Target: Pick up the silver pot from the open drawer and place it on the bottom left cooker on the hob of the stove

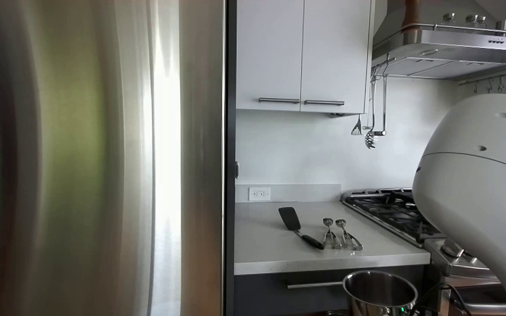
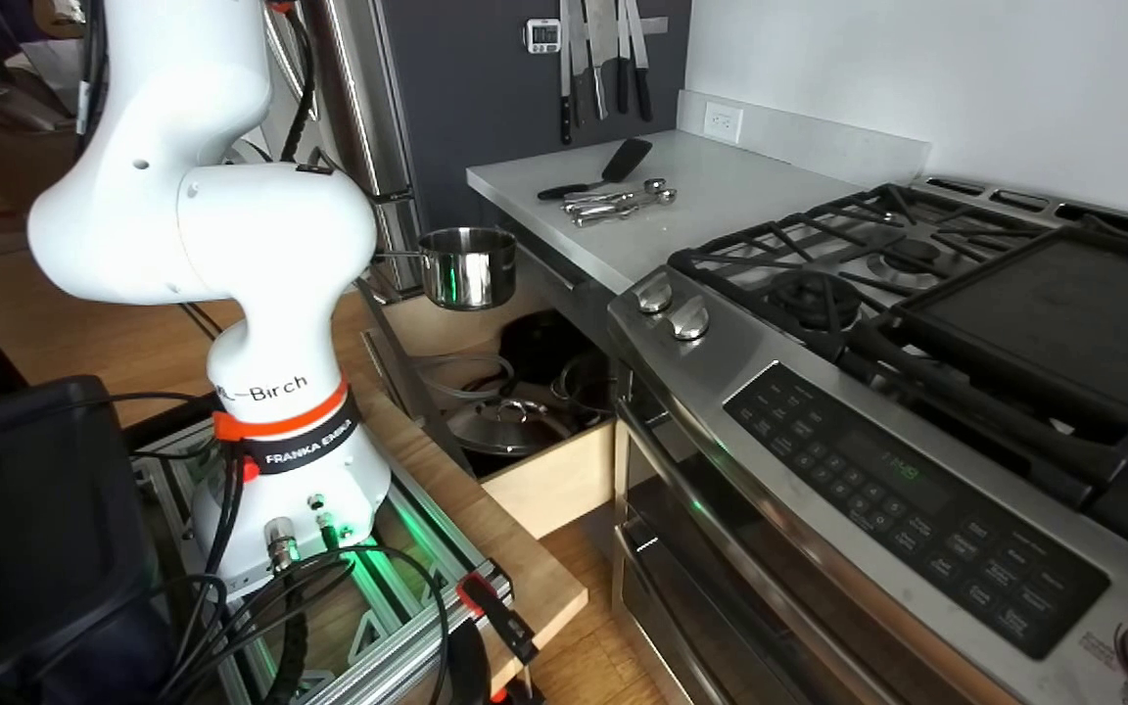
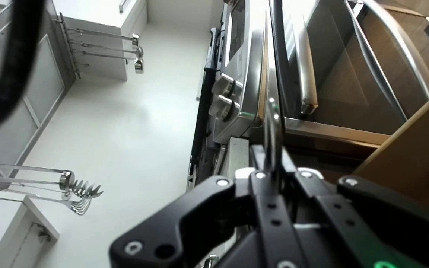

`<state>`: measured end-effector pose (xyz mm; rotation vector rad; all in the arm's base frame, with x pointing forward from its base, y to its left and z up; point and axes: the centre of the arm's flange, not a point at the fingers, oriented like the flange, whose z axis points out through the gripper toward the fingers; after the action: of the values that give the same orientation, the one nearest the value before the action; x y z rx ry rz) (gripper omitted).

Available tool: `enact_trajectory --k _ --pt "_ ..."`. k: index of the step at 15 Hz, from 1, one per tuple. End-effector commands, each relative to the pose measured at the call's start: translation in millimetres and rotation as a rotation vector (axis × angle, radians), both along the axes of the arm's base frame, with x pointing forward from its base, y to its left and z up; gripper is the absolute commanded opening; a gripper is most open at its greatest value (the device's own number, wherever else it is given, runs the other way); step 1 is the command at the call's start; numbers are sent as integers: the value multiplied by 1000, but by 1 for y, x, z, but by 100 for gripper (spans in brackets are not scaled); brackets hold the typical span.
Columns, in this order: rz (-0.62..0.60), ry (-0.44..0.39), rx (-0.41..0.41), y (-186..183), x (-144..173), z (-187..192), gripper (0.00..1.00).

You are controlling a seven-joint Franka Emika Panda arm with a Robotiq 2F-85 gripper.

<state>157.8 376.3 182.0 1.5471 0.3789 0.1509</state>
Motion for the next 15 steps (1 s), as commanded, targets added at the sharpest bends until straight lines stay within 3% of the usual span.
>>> enact_trajectory --k 1,8,15 --pt "-11 -107 -34 -9 -13 33 2" --pt "-21 -224 -41 -19 1 104 2" --pt "-72 -294 46 -79 62 189 2"
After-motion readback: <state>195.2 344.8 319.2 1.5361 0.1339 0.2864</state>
